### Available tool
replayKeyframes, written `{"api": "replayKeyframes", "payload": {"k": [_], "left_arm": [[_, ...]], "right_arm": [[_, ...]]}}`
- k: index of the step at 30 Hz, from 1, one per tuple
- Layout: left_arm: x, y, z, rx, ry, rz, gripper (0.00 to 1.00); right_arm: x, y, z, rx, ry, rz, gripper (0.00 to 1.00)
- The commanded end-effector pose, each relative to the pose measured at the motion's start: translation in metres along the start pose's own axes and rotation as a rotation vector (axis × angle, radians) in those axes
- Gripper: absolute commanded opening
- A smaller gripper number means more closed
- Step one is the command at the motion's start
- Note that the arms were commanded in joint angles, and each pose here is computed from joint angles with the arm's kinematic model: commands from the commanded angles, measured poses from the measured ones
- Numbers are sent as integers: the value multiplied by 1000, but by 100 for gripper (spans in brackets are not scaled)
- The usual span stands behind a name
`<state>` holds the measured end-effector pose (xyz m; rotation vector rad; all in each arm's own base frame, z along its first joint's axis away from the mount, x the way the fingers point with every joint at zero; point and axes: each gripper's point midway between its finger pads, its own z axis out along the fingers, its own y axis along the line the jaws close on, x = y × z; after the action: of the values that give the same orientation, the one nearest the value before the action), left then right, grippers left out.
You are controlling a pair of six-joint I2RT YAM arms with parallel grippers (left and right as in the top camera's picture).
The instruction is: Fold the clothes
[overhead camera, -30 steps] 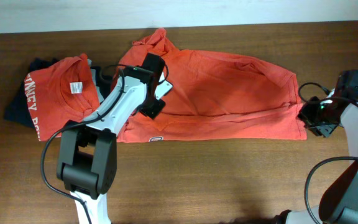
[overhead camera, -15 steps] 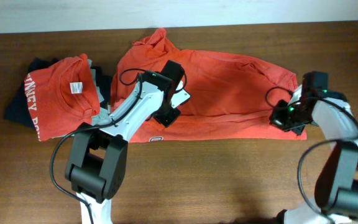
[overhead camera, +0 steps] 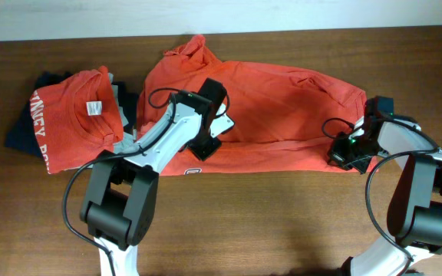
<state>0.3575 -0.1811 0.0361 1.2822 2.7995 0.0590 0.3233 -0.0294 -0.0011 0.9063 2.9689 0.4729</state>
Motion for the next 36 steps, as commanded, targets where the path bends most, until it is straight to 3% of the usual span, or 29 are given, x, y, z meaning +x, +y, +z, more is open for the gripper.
{"api": "replayKeyframes", "payload": {"k": [1,16,20,22,26,36], "left_arm": [[3,-2,10,-11,18,27,33],[17,-20,46,-23,157,95,33],[19,-3,47,-125,180,47,11],[18,20,39,-259,188,-11,2],[13,39,27,-366,183,-41,1],[-12,49,-13,-385,135,-50,0]], "right_arm": [[4,-3,15,11,34,18,4],[3,-4,15,12,33,32,4],[3,-4,15,12,33,32,4],[3,-4,15,12,33,32,4],[3,-4,15,12,33,32,4],[7,-7,15,28,44,38,4]]}}
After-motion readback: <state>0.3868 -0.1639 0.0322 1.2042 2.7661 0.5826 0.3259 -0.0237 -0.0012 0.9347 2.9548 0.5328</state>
